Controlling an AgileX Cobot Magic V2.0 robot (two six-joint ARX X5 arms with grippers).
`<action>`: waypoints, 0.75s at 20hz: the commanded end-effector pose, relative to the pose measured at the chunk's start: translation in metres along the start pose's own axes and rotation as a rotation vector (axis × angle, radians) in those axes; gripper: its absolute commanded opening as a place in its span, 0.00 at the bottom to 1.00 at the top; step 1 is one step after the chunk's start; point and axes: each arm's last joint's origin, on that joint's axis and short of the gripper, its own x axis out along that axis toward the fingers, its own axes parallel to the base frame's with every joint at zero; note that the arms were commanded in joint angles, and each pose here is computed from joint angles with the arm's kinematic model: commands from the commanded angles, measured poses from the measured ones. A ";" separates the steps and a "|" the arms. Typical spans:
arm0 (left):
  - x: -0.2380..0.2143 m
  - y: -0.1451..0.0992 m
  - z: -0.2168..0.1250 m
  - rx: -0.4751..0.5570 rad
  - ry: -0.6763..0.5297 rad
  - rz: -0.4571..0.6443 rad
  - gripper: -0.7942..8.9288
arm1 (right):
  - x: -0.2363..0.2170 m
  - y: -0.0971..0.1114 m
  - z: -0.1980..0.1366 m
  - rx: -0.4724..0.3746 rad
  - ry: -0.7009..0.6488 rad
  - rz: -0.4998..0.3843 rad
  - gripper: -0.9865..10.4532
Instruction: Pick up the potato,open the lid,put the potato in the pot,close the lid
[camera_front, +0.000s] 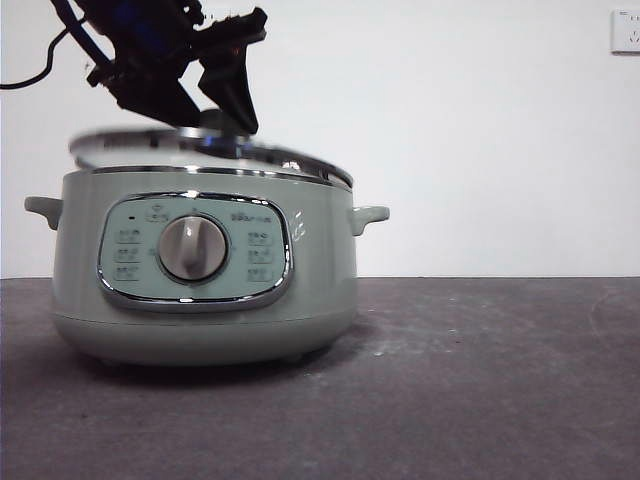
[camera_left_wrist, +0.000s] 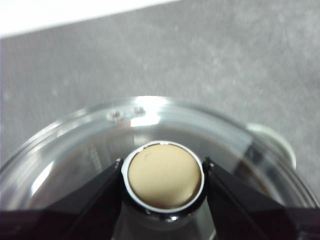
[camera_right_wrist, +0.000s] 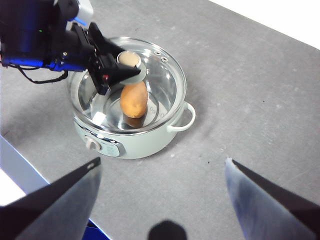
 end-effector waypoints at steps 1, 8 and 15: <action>0.001 -0.004 0.001 -0.001 0.004 -0.004 0.07 | 0.000 0.000 0.000 0.007 -0.006 -0.001 0.44; 0.001 -0.003 -0.005 0.003 0.064 0.005 0.08 | 0.000 0.000 0.000 0.007 -0.005 -0.001 0.44; -0.005 -0.003 0.005 -0.001 0.022 0.003 0.48 | 0.000 0.000 0.000 0.006 -0.006 -0.001 0.44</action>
